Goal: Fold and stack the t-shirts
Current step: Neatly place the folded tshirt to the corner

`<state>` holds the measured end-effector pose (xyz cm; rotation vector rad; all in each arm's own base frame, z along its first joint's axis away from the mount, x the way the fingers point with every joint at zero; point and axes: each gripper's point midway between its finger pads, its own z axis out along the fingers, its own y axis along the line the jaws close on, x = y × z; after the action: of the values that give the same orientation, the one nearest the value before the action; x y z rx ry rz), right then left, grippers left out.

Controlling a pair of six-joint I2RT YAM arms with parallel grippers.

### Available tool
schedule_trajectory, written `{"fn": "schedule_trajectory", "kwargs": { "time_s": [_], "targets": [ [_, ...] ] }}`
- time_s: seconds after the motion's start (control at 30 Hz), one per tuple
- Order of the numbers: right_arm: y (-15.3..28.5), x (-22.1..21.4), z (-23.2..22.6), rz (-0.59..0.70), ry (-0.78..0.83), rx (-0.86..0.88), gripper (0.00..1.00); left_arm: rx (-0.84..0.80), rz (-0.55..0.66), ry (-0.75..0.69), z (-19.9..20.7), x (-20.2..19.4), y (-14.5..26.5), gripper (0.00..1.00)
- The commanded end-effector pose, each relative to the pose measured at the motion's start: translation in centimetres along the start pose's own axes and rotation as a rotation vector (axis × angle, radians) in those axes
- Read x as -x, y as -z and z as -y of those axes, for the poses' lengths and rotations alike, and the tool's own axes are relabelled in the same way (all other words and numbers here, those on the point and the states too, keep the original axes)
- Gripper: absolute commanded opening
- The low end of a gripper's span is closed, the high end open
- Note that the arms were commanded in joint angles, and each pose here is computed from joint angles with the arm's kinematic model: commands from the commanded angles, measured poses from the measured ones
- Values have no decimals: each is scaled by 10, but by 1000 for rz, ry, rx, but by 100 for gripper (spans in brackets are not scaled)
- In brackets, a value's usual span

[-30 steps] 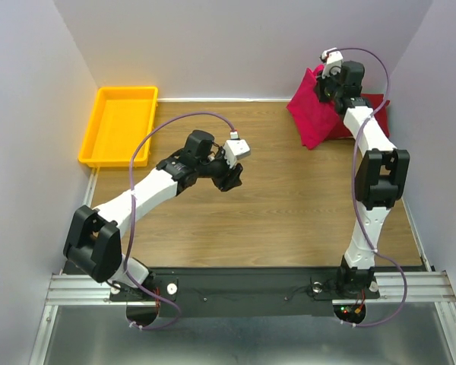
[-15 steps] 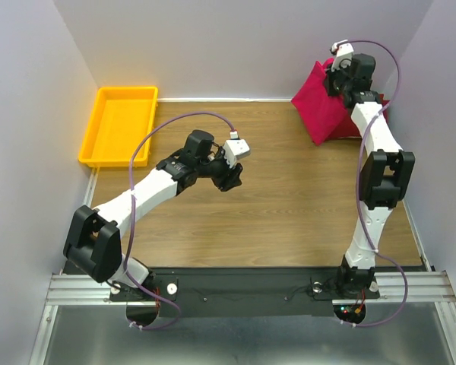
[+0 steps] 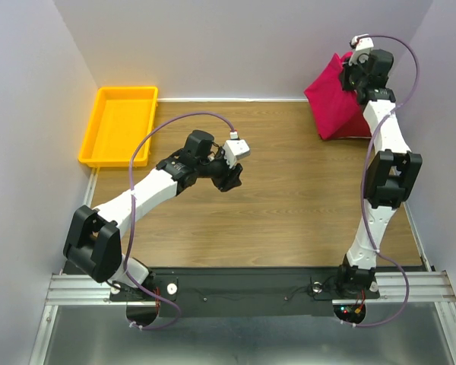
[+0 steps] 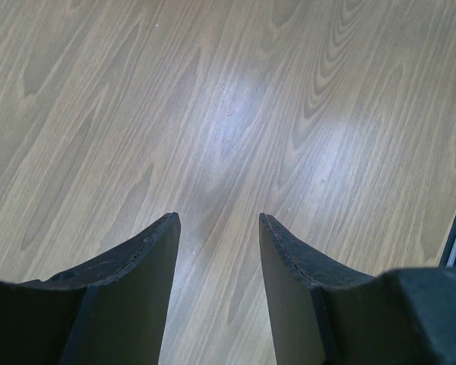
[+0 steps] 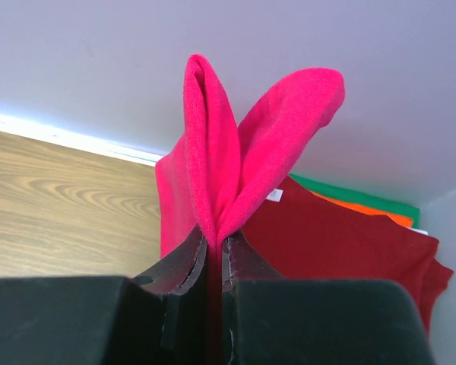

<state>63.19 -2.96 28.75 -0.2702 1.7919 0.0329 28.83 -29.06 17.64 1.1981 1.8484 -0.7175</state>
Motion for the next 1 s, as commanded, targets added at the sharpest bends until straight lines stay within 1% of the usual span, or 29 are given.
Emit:
{"fn": "schedule_trajectory", "kwargs": {
  "time_s": [0.0,0.2,0.4,0.6,0.7,0.97],
  "targets": [
    [5,35,28,102,7,-44,1,-6,30,-14,2,13,6,57],
    [-4,13,51,70,0,-89,1,-2,17,-13,0,11,5,57],
    [-8,-12,90,39,-28,-167,1,-4,4,-12,0,9,5,57],
    [-4,-15,124,59,-82,-216,1,-7,-12,-11,-1,6,2,57],
    [-4,-25,142,58,-116,-239,1,-7,-19,-6,-2,4,1,57],
    [-15,-75,162,-2,-134,-276,1,-14,-38,1,-1,-3,-1,58]
  ]
}}
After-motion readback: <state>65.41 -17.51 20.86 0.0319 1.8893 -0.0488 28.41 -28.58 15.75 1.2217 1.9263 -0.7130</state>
